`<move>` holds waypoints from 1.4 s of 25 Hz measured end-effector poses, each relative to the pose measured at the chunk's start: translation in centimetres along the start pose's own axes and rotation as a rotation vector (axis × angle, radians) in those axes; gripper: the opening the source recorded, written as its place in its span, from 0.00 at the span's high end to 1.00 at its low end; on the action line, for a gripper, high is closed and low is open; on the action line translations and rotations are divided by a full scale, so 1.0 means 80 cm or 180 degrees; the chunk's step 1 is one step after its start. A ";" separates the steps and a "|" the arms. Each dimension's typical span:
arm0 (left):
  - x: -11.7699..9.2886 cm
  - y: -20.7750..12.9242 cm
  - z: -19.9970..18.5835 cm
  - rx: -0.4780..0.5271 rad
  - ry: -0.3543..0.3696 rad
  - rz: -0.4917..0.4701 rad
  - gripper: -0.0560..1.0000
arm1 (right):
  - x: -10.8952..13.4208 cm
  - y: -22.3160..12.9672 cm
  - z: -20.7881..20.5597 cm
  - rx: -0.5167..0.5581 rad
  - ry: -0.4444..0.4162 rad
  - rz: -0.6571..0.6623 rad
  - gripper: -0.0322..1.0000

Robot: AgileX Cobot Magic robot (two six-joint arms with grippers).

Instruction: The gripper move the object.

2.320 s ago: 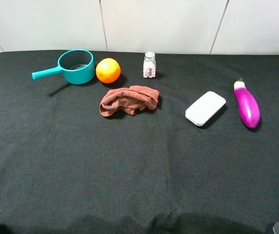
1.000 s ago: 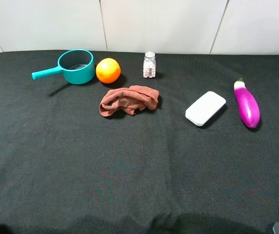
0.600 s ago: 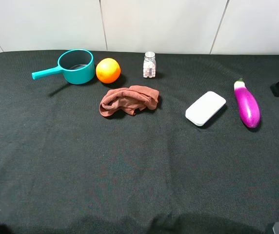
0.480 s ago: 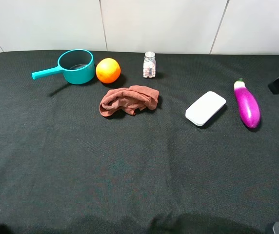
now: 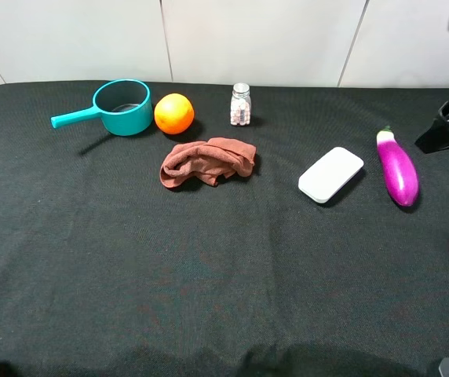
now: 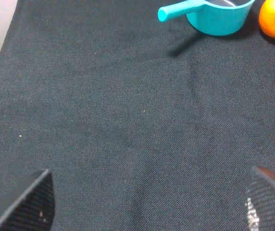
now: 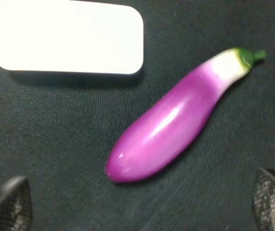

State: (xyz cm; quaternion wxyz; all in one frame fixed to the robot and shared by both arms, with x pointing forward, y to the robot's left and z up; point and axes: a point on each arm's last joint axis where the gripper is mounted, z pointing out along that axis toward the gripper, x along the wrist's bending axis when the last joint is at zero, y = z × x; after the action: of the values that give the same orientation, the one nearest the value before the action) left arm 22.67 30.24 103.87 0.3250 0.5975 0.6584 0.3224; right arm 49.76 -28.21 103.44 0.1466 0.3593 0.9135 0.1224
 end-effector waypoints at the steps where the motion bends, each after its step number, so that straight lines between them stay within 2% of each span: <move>1: 0.000 0.000 0.000 0.0000 0.0000 0.0000 0.16 | 0.000 0.003 0.005 0.0013 0.0020 -0.0069 0.30; 8: 0.000 0.000 0.000 0.0000 0.0000 0.0000 0.16 | 0.007 0.027 0.038 -0.0046 0.0008 -0.0838 0.30; 12: 0.000 0.000 0.000 0.0000 0.0000 0.0000 0.16 | 0.008 0.038 0.052 0.0083 0.0079 -0.1094 0.30; 16: 0.000 0.000 0.000 0.0000 0.0000 0.0000 0.16 | 0.016 0.053 0.064 0.0273 0.0157 -0.1531 0.30; 29: 0.000 0.000 0.000 0.0000 0.0000 0.0000 0.16 | 0.062 0.083 0.115 0.0608 0.0343 -0.2887 0.30; 35: 0.000 0.000 0.000 0.0000 0.0000 0.0000 0.16 | 0.064 0.087 0.132 0.0575 0.0338 -0.3471 0.30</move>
State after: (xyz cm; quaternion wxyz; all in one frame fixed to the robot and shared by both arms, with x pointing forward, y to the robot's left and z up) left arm 22.67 30.24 103.87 0.3250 0.5975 0.6584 0.3224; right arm 54.26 -18.50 95.06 0.1111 -0.1612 0.9801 -0.0321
